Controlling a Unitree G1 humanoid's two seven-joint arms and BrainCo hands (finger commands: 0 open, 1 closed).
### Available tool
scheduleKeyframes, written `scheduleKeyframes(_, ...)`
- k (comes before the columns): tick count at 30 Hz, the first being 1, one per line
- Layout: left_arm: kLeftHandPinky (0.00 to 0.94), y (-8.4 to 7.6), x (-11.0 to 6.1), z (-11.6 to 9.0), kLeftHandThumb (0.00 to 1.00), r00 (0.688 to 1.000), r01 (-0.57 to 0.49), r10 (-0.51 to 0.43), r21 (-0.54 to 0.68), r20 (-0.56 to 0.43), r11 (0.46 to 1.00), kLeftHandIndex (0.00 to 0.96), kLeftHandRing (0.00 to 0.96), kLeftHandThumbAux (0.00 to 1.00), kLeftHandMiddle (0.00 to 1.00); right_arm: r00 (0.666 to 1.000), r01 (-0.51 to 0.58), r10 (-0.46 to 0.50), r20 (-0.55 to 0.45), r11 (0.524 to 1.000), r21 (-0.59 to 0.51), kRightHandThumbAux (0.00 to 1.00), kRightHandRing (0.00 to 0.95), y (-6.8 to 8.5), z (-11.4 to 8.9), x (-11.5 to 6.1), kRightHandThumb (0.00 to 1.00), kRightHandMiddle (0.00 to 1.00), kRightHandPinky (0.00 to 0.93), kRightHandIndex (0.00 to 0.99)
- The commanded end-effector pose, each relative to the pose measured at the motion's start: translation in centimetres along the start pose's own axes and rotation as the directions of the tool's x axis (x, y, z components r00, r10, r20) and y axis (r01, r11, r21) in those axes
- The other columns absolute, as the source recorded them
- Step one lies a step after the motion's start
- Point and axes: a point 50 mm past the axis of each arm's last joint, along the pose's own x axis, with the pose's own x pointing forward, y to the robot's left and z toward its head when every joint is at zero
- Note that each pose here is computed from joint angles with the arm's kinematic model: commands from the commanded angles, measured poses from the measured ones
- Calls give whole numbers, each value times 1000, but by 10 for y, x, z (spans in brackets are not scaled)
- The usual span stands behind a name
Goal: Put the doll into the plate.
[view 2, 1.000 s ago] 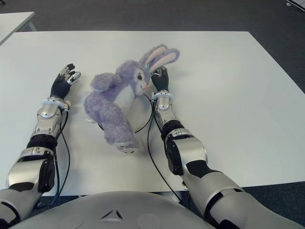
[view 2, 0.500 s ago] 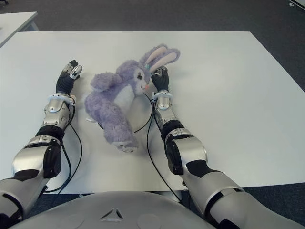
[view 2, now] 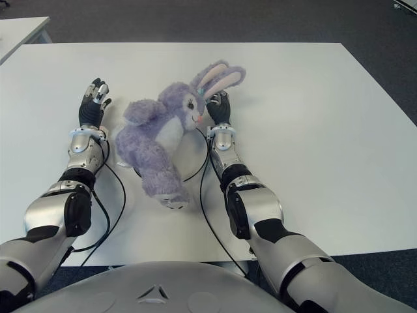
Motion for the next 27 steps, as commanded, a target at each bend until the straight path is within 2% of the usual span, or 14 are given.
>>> scheduleKeyframes(1,0,-2,-57,-75,0,960,-96,71,-81,-271,992,0,0,473,24,888,-33,8,-459,998,-45,737,341,1,-100,-75,690,364,310,413)
scheduleKeyframes(7,0,-8,-71,-86,0,954,-126,99,-82,-282,989,0,0,468,27,888,-31,5,-459,998,-49,737,341,0,-101,-75,690,362,315,413)
scheduleKeyframes(12,0,-20,-88,-97,0,955,-139,116,-69,-272,988,0,0,451,25,889,-30,5,-458,998,-47,737,342,-1,-101,-75,690,361,315,412)
scheduleKeyframes(20,0,-28,-103,-104,0,956,-147,130,-45,-264,988,0,0,432,19,890,-21,-1,-455,999,-43,737,343,-2,-102,-76,693,365,314,413)
scheduleKeyframes(24,0,-30,-113,-111,0,946,-160,140,-46,-292,986,0,0,427,15,896,-23,-4,-445,998,-54,737,351,-2,-101,-76,695,369,331,413)
scheduleKeyframes(27,0,-30,-121,-119,0,926,-175,143,-60,-350,983,0,0,422,12,899,-26,-4,-438,998,-63,737,357,-2,-101,-76,696,372,339,413)
